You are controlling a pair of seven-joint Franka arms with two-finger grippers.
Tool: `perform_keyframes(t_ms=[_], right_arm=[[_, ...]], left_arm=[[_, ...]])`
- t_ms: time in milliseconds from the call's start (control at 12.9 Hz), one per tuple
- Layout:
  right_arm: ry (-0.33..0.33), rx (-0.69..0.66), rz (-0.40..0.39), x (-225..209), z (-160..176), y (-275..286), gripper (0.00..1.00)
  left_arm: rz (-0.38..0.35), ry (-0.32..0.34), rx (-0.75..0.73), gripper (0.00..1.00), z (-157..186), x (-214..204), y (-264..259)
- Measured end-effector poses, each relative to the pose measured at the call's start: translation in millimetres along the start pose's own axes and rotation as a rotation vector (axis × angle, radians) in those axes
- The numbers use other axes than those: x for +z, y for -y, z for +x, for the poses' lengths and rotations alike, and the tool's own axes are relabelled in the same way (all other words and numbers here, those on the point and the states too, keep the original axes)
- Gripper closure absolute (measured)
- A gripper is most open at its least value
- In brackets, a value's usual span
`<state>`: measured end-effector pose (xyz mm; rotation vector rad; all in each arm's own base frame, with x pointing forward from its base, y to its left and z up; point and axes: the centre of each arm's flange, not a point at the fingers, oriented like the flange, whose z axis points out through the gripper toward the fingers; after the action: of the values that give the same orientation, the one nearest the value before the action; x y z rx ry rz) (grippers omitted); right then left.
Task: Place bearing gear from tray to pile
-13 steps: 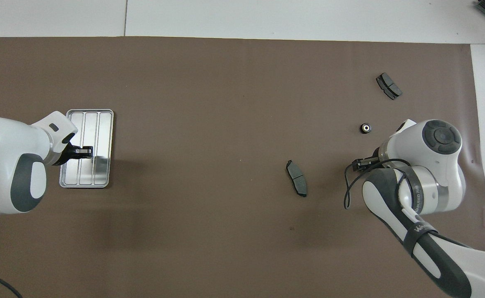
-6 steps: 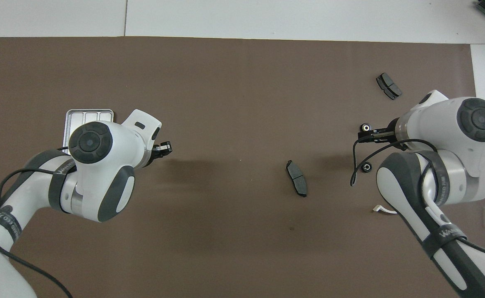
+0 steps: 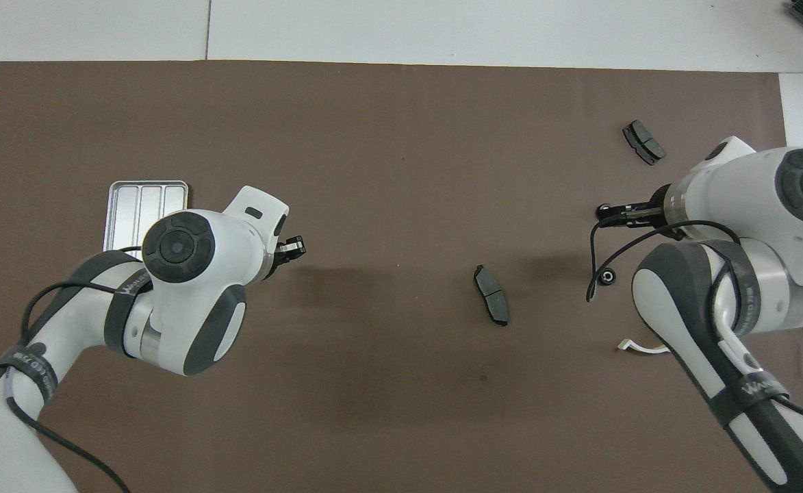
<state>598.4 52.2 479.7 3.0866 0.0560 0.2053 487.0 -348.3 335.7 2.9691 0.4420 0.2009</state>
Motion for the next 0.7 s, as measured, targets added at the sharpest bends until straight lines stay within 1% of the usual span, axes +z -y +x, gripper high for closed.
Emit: perform_keyframes(t_ms=[232, 309, 464, 541, 618, 695], right_arm=[[0.023, -0.006, 0.004, -25, 13, 28, 0.0], [0.036, -0.008, 0.017, -26, 15, 39, 0.0], [0.054, -0.021, 0.036, -18, 16, 61, 0.0], [0.064, -0.024, 0.038, -11, 17, 67, 0.0], [0.071, -0.022, 0.043, -6, 18, 69, 0.0], [0.077, -0.016, 0.057, -1, 20, 71, 0.0]], left_arm=[[-0.036, -0.008, 0.0, 0.75, -8, 7, -47], [-0.044, -0.011, 0.004, 0.67, -8, 9, -53], [-0.053, -0.017, 0.003, 0.42, -5, 10, -56], [-0.053, -0.019, 0.001, 0.32, -4, 10, -55], [-0.053, -0.022, -0.005, 0.16, 0, 10, -53], [-0.051, -0.025, -0.014, 0.06, 6, 8, -51]])
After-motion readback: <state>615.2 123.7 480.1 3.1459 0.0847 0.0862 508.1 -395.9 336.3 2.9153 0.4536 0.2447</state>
